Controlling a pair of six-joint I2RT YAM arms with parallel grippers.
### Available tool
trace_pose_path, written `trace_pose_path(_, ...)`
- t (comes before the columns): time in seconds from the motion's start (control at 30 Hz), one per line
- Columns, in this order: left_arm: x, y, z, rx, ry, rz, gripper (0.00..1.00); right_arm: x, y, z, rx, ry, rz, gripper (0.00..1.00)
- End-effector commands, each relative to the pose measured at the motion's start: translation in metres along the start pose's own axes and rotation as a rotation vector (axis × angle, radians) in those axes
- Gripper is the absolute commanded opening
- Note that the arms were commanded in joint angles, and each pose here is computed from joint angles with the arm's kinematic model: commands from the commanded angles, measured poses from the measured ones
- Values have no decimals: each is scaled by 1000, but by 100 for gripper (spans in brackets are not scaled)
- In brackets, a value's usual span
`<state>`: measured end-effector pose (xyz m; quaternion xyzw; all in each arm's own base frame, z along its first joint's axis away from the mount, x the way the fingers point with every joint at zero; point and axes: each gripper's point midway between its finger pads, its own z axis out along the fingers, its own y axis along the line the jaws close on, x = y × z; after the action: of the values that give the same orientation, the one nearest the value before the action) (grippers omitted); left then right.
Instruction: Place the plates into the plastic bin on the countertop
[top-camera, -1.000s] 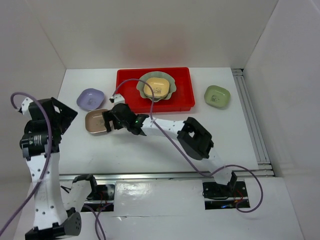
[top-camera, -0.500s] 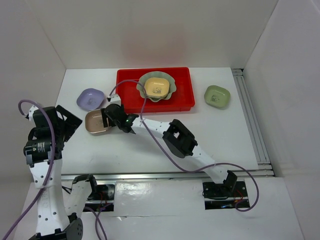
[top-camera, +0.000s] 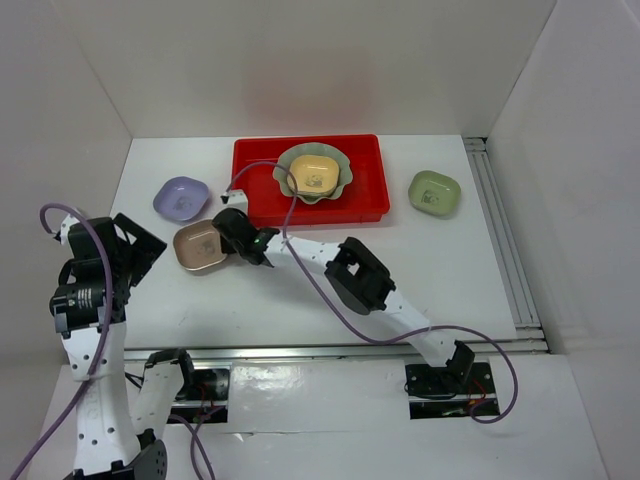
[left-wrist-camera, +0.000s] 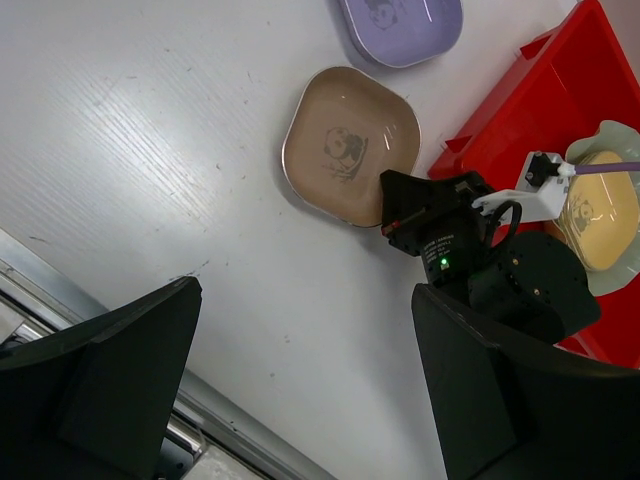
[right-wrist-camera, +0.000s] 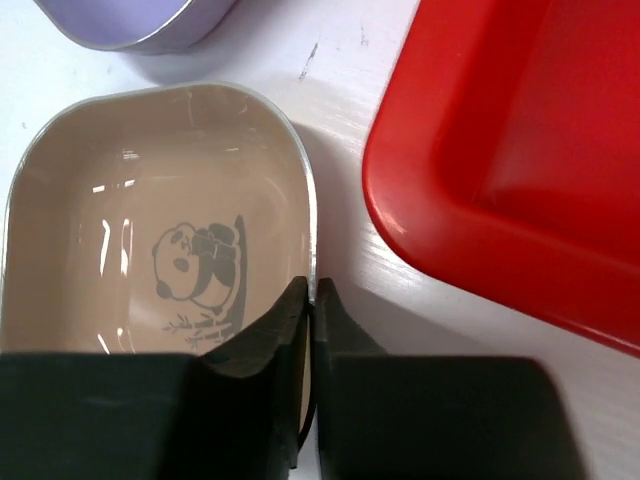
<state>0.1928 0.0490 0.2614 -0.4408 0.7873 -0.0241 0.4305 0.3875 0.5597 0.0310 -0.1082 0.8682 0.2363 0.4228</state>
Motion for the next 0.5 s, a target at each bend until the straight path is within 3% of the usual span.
trace_pose_path(0.0,-9,-5,2,22,-34,20,100,20,-18,-12,57,70,-39,3)
trace_pose_path(0.2,-18,-9,-6,31,-60,15,100,27,6,-59,-47,121,-131,0)
trace_pose_path(0.47,-31,-14,-28,62,-109,-14,100,-59,61,-143,-318,0,-97,0)
